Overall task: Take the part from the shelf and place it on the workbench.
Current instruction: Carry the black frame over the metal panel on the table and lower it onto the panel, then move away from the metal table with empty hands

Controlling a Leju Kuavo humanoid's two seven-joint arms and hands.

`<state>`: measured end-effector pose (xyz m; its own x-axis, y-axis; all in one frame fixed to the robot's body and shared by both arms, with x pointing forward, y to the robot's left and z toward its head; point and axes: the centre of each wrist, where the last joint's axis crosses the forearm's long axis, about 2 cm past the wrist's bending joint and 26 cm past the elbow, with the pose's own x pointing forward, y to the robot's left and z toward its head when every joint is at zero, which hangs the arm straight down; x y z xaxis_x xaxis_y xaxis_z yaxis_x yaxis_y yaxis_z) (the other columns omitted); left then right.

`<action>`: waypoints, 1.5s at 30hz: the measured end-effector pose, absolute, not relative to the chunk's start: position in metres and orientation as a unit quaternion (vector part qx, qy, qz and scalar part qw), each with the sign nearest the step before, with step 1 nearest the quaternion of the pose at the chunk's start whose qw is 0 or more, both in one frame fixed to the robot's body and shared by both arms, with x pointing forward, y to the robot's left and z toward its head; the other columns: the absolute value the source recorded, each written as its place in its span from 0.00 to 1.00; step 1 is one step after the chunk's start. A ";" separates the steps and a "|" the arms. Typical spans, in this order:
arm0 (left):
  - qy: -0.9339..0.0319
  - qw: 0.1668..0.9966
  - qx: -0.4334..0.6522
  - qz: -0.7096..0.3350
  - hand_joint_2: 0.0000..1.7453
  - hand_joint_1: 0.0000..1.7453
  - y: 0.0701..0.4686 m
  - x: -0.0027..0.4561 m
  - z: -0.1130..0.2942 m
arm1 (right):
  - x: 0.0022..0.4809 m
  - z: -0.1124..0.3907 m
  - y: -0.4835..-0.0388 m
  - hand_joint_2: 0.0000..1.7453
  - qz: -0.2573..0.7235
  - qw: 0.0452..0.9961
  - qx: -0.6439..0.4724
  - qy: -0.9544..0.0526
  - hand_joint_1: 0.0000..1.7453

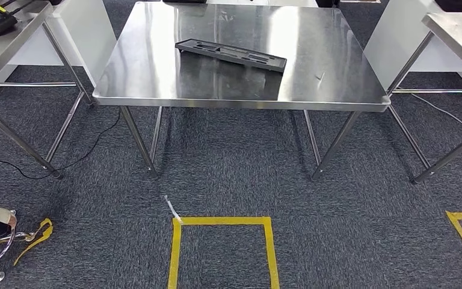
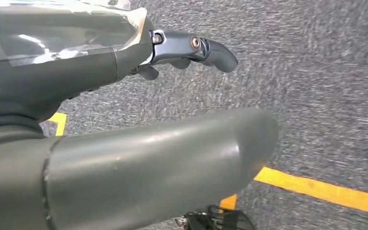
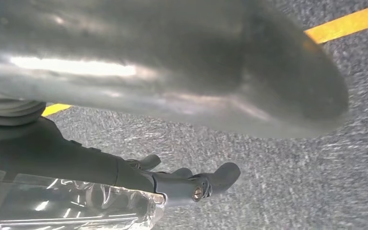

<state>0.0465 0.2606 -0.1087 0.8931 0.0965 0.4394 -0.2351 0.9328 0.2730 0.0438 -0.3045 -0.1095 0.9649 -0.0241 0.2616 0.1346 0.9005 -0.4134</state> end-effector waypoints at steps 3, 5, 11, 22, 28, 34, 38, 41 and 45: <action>-0.214 0.959 0.162 0.089 0.00 0.00 0.261 0.046 -0.109 | 0.043 -0.110 -0.305 0.00 -0.041 0.967 -0.220 -0.126 0.00; -0.214 0.959 0.161 0.090 0.00 0.00 0.260 0.046 -0.109 | 0.045 -0.109 -0.306 0.00 -0.041 0.966 -0.220 -0.128 0.00; -0.215 0.959 0.162 0.090 0.00 0.00 0.260 0.045 -0.109 | 0.045 -0.109 -0.306 0.00 -0.043 0.966 -0.220 -0.129 0.00; -0.217 0.959 0.161 0.090 0.00 0.00 0.262 0.046 -0.109 | 0.043 -0.110 -0.305 0.00 -0.043 0.966 -0.219 -0.127 0.00; -0.219 0.958 0.162 0.089 0.00 0.00 0.261 0.046 -0.109 | 0.043 -0.110 -0.306 0.00 -0.044 0.966 -0.220 -0.126 0.00; -0.222 0.957 0.162 0.088 0.00 0.00 0.260 0.046 -0.109 | 0.041 -0.110 -0.306 0.00 -0.047 0.966 -0.220 -0.124 0.00; -0.223 0.957 0.161 0.088 0.00 0.00 0.259 0.046 -0.109 | 0.044 -0.109 -0.307 0.00 -0.047 0.966 -0.221 -0.125 0.00; -0.223 0.957 0.161 0.087 0.00 0.00 0.259 0.046 -0.109 | 0.043 -0.110 -0.307 0.00 -0.049 0.966 -0.221 -0.124 0.00; -0.224 0.958 0.160 0.083 0.00 0.00 0.260 0.046 -0.109 | 0.042 -0.110 -0.305 0.00 -0.050 0.966 -0.221 -0.123 0.00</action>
